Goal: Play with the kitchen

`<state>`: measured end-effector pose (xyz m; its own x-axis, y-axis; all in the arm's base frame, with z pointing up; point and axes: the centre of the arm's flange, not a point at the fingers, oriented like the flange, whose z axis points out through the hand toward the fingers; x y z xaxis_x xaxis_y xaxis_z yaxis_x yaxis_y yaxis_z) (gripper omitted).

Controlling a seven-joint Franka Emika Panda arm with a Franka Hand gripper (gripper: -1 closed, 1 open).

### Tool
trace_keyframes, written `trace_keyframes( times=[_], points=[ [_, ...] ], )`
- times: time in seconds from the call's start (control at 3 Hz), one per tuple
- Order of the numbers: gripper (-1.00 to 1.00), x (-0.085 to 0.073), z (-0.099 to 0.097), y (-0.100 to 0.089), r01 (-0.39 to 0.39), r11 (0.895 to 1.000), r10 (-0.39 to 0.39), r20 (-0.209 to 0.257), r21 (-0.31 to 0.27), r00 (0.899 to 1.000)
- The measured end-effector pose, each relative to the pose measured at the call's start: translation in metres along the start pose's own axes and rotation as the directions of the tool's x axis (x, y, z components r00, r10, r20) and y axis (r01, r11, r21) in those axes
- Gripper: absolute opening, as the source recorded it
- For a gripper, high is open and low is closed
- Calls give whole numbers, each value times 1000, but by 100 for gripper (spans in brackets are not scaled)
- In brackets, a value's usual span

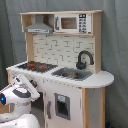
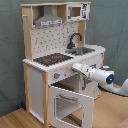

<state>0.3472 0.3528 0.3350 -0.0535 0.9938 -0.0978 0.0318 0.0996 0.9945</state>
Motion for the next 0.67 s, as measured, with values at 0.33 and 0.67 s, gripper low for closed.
trace_keyframes(
  times=[0.33, 0.67],
  points=[
    [-100, 0, 0, 0, 123, 992, -123, 2, 1, 992],
    [-100, 0, 0, 0, 242, 970, -242, 3, 1, 970]
  ],
)
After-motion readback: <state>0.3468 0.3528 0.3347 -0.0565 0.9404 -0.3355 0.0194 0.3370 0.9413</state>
